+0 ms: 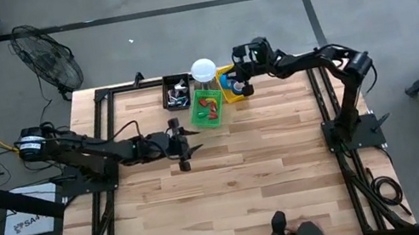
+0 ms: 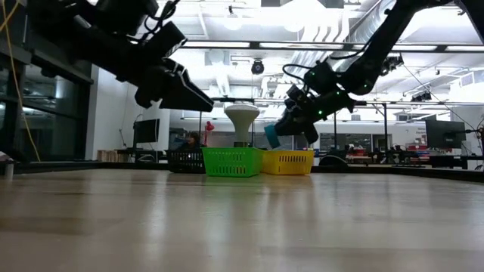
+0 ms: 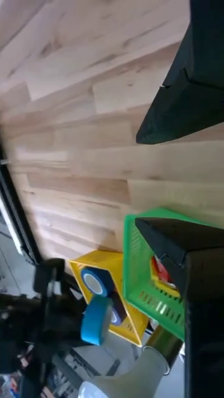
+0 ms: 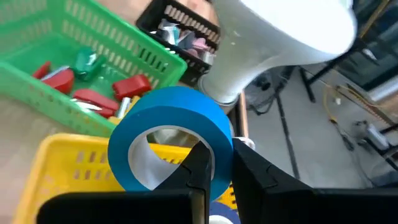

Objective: Pick and place Stapler, Stapler remover, tape
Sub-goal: Put the light blue tape into the yellow bin

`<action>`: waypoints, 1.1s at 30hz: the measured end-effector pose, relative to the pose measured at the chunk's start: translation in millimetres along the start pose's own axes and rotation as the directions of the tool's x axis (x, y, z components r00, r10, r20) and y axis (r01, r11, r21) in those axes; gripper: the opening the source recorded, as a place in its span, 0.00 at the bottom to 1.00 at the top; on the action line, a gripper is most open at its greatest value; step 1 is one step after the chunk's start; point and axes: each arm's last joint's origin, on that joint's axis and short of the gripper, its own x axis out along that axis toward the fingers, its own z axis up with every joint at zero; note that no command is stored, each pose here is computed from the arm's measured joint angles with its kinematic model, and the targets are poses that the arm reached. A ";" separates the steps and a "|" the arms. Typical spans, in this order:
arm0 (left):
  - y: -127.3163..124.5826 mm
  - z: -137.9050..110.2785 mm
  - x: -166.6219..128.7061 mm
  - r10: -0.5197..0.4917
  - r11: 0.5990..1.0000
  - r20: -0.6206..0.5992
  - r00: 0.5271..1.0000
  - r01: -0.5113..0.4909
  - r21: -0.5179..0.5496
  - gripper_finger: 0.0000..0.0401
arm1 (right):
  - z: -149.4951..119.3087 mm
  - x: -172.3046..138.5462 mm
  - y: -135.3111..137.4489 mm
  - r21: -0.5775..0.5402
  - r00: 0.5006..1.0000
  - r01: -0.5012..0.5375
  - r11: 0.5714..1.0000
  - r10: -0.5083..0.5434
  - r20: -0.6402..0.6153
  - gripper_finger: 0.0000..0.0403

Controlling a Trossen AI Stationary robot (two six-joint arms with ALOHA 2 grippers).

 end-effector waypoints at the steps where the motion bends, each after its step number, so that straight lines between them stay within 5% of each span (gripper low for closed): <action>1: 0.2 -0.5 -0.2 0.004 1.000 0.005 1.000 -0.004 -0.002 0.49 | -0.7 1.3 -1.2 -0.005 1.000 -0.004 1.000 0.004 -0.001 0.08; 18: 0.9 1.3 -0.4 0.012 1.000 0.030 0.999 -0.012 0.000 0.49 | -12.5 9.5 -3.0 -0.191 1.000 0.010 0.981 -0.009 0.006 0.09; 33: 1.1 1.5 -0.3 0.018 1.000 0.032 0.999 -0.017 -0.008 0.49 | -18.0 14.5 -1.3 -0.217 1.000 0.022 0.976 -0.022 0.003 0.19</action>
